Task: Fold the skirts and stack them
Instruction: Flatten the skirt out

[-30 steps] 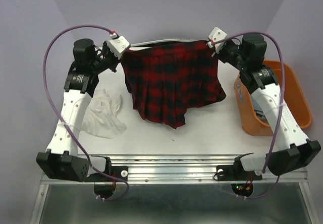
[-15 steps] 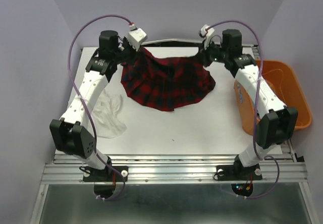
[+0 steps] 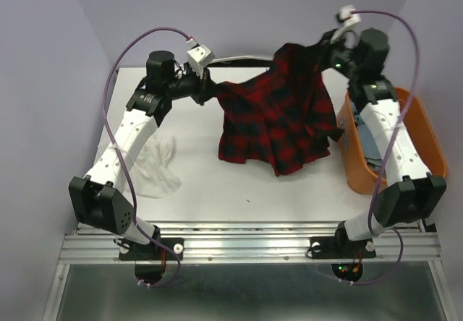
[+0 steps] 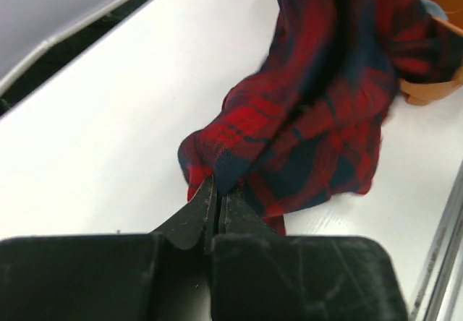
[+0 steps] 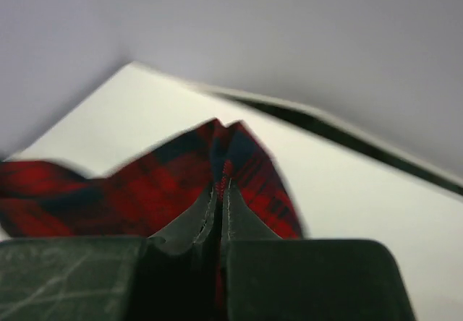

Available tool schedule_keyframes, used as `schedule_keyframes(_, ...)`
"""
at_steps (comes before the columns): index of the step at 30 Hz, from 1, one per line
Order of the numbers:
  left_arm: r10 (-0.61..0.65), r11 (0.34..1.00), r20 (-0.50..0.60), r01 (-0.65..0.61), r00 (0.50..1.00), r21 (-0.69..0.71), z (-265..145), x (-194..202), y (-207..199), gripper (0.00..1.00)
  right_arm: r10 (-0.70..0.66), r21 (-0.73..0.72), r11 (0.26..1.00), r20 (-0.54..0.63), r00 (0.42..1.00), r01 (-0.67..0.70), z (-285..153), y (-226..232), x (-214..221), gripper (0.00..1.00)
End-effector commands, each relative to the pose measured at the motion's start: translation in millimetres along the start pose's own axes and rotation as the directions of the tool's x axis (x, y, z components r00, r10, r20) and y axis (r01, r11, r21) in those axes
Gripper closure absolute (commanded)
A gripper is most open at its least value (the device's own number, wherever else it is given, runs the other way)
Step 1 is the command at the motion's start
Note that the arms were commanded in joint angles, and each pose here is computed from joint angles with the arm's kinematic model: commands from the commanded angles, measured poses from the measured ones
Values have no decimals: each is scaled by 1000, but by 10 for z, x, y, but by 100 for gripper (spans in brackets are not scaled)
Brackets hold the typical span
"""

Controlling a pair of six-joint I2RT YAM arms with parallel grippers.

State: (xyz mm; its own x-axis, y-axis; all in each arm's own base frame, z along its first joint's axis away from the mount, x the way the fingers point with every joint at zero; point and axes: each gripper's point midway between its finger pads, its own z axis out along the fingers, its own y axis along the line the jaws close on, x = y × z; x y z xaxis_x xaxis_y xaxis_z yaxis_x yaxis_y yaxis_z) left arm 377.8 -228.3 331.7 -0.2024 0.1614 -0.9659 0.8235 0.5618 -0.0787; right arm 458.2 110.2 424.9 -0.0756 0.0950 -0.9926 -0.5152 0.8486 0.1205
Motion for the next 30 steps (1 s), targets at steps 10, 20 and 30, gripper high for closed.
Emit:
schedule_keyframes(10,45,985,116,-25,992,-168,-266,-485,369,100,-15,-10,1000,-20,1000,15,6,103,-24,99)
schedule_keyframes(20,24,990,87,-11,996,-140,-153,-372,376,100,74,-503,847,-205,976,-170,-108,1506,516,99)
schedule_keyframes(30,142,958,132,-103,981,-267,-476,-748,543,100,-50,-255,966,-35,998,39,-75,707,7,99)
